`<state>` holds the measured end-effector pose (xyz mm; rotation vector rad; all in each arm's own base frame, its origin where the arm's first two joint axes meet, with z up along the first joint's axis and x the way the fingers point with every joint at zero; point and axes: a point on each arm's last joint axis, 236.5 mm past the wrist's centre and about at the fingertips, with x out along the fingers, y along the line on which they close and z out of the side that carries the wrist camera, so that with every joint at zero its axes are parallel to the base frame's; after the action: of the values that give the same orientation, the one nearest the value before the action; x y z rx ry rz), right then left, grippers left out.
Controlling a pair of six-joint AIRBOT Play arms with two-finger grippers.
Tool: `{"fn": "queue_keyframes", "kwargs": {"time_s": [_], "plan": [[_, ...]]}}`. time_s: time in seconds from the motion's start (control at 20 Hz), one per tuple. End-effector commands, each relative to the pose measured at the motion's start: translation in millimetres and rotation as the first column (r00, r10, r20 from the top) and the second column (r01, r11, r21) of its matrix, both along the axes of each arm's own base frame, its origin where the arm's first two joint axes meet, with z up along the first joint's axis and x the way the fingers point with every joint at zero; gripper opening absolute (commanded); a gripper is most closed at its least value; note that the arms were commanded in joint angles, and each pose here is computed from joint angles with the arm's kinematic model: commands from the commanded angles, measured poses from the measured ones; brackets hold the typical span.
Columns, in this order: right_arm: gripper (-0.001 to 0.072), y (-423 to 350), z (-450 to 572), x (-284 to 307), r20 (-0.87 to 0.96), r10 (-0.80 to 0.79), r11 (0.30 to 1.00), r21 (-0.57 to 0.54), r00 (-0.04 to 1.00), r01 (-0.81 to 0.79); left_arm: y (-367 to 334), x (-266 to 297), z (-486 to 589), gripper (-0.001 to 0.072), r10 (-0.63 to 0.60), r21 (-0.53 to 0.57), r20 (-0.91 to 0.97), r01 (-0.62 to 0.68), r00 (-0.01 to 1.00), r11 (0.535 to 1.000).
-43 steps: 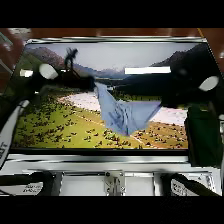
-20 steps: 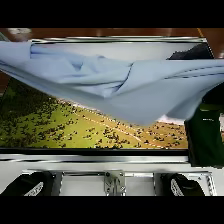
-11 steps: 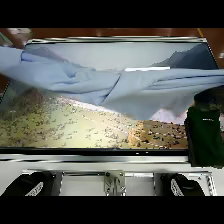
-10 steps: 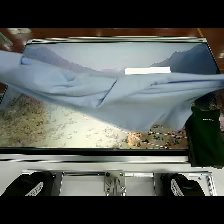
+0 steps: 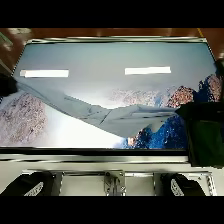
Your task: Fold the shirts.
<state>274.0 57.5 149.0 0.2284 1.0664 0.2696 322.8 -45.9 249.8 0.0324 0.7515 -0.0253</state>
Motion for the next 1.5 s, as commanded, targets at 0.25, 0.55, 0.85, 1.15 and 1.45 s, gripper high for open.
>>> {"fn": "queue_keyframes", "kwargs": {"time_s": [0.25,0.55,0.85,1.15,1.45], "plan": [[0.0073,13,-108,133,0.019,-0.217,0.937,0.283,0.976,0.203,-28,62,-178,0.0036,0.051,0.019,-0.333,-0.047,0.941,0.999],[0.0073,32,-186,146,-0.136,-0.193,0.921,0.315,0.972,0.227,-49,63,-250,0.0036,0.041,-0.015,-0.509,-0.056,0.860,0.998],[0.0557,22,-182,145,-0.092,-0.049,0.974,0.214,0.995,0.068,-42,61,-246,0.0036,0.056,-0.016,-0.519,-0.075,0.853,0.997],[0.0663,-94,-206,83,-0.398,-0.236,0.946,0.113,0.887,0.303,-42,57,-246,0.0036,0.058,-0.051,-0.544,-0.102,0.837,0.993],[0.0663,-59,-249,73,-0.519,-0.230,0.879,0.252,0.823,0.405,-43,57,-246,0.0036,0.055,-0.056,-0.545,-0.102,0.836,0.993]]}}
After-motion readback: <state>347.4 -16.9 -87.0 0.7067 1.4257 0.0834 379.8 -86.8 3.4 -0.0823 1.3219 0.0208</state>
